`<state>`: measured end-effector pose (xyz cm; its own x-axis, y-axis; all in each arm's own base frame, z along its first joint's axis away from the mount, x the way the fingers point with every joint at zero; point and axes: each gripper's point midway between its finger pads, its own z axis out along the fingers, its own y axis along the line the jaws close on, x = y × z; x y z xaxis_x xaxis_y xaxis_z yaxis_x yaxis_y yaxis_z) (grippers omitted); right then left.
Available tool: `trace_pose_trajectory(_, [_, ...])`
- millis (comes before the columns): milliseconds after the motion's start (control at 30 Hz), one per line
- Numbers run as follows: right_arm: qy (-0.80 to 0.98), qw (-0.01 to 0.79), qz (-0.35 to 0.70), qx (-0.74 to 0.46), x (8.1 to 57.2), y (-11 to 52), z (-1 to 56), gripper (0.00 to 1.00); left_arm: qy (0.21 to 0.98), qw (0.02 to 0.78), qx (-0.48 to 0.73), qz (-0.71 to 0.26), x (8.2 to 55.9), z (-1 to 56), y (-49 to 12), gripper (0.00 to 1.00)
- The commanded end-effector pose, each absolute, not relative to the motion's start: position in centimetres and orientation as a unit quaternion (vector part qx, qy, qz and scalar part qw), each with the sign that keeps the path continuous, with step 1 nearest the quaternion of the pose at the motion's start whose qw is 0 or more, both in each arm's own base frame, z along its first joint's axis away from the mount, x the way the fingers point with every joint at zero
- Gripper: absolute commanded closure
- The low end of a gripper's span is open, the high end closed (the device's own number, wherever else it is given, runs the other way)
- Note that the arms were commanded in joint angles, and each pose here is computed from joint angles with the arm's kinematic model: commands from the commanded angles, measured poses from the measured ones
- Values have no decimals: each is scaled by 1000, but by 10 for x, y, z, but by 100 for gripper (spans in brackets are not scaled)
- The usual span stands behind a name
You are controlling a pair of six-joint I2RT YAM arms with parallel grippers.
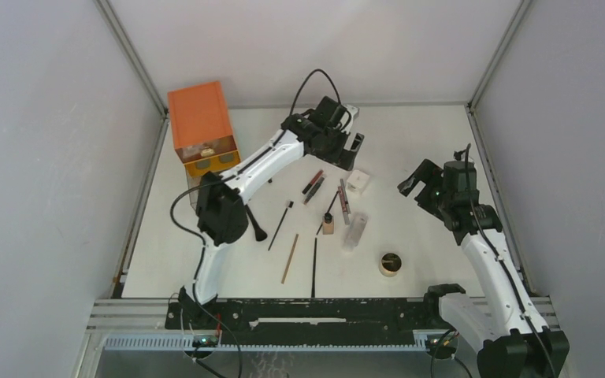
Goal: Organize the makeup
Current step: Pick up the makeup from the center of the board.
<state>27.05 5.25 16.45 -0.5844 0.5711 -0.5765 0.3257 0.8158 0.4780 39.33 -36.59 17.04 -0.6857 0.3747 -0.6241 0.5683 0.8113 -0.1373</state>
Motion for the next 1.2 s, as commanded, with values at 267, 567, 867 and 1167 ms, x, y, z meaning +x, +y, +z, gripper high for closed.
trace_pose_trajectory(267, [876,377,166,252,266,51,164,0,882,298,305,-202,405,135,-420,0])
trace_pose_trajectory(567, [879,369,174,245,268,56,160,0,893,251,288,-236,396,92,-445,0])
trace_pose_trajectory(867, [881,366,163,250,266,52,158,0,895,252,273,-246,400,80,-458,14])
trace_pose_trajectory(1167, [881,362,170,254,267,54,157,0,866,333,300,-222,390,165,-450,61])
